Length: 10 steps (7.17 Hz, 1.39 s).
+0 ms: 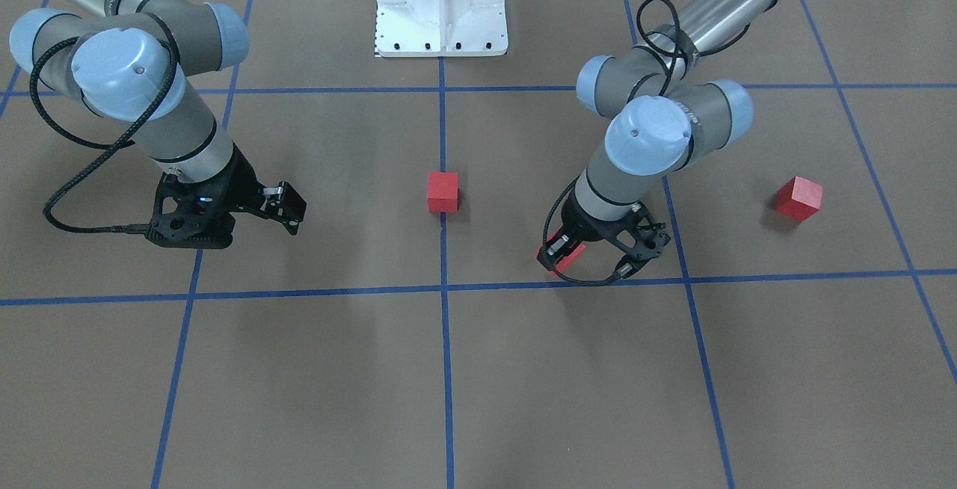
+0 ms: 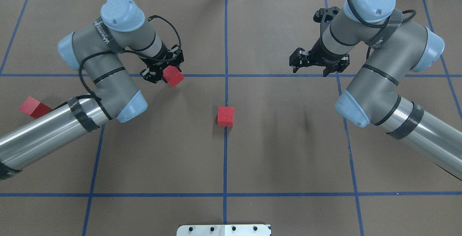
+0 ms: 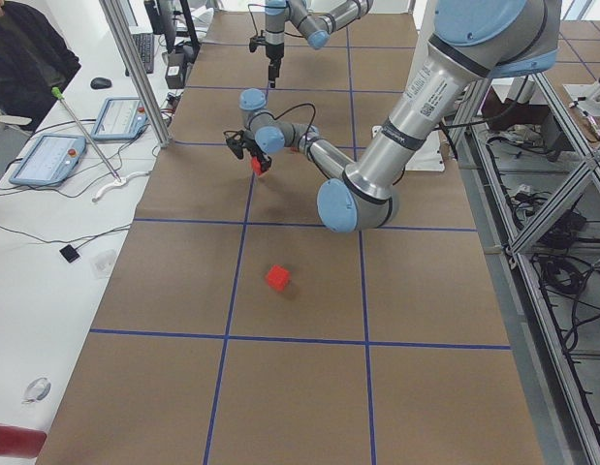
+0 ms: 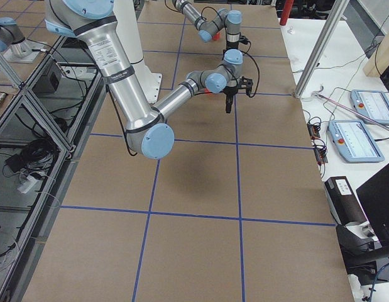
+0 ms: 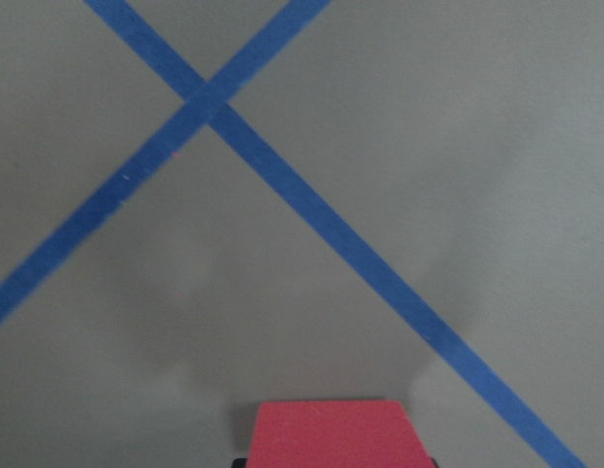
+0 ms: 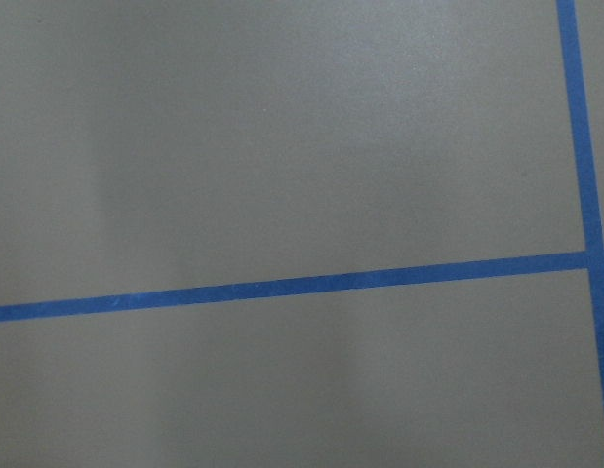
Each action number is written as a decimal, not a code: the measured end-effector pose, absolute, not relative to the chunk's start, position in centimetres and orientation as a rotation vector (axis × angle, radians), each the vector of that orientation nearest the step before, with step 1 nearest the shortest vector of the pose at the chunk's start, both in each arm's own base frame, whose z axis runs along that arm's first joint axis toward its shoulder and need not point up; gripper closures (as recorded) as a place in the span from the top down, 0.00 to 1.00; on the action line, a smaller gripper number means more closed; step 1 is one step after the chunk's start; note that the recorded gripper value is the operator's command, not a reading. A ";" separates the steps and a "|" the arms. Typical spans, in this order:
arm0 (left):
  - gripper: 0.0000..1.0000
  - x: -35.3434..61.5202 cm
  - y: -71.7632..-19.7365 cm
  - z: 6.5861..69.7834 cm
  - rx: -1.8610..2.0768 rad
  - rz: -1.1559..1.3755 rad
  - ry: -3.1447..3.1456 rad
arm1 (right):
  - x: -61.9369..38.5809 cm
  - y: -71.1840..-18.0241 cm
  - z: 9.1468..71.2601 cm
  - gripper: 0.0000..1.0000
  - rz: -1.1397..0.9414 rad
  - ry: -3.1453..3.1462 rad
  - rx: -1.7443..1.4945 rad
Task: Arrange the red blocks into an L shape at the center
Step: 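Carry the red cube with the left gripper and set it beside the center cube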
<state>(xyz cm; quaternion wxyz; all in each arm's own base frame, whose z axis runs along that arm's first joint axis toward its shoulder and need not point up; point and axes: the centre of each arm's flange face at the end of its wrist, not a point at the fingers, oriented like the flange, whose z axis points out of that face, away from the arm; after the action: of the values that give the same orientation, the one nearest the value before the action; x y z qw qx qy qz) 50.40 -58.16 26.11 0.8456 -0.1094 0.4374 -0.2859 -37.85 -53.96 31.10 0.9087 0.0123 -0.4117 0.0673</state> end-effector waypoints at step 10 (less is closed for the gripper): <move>0.00 62.9 -51.9 17.7 0.017 0.009 0.896 | -36.8 -54.4 32.3 0.99 0.134 -0.836 0.032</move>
<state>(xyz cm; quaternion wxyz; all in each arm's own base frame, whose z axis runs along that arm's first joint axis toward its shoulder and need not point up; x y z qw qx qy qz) 62.95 -51.88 17.70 0.9013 0.0081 0.4332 0.0045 -36.75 -54.37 32.29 0.9116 0.0157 -0.4057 0.0648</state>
